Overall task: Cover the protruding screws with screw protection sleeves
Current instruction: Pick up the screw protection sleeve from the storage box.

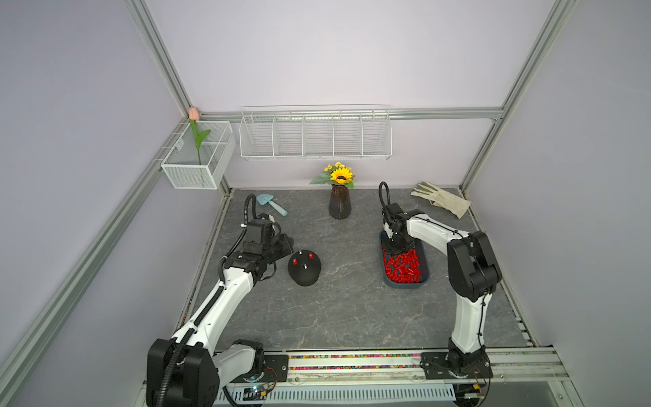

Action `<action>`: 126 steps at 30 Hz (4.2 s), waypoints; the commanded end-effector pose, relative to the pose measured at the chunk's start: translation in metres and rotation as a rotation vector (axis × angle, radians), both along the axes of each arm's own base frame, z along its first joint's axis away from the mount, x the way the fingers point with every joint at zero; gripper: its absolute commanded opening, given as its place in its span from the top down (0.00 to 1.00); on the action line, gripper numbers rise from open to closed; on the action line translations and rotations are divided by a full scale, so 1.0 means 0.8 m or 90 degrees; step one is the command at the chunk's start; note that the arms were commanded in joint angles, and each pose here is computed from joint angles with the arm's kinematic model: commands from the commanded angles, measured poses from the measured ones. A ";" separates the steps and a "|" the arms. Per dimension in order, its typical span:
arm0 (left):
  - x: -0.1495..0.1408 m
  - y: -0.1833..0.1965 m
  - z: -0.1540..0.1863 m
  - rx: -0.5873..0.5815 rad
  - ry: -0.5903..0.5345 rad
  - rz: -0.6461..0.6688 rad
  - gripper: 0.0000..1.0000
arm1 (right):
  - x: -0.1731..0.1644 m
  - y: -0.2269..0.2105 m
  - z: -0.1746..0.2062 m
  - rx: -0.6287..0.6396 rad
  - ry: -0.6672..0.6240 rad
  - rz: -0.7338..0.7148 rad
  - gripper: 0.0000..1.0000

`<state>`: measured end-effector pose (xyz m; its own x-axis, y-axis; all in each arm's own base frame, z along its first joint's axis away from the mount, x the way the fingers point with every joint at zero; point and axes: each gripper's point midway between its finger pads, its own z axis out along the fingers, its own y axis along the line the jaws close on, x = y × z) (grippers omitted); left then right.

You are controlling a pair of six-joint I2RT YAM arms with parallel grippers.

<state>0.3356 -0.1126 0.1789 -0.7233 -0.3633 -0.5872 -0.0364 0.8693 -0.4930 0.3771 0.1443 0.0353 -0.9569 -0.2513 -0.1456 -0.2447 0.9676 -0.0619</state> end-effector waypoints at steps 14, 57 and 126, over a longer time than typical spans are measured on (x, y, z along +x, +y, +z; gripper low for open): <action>0.003 0.002 0.011 0.010 -0.012 0.002 0.66 | 0.014 0.001 -0.013 0.015 0.009 0.007 0.71; 0.003 0.000 0.015 0.000 -0.018 0.002 0.66 | -0.010 -0.009 -0.028 0.004 0.048 0.005 0.75; -0.049 -0.302 0.057 -0.204 -0.043 -0.314 0.68 | -0.021 -0.021 0.162 0.129 -0.187 -0.072 0.84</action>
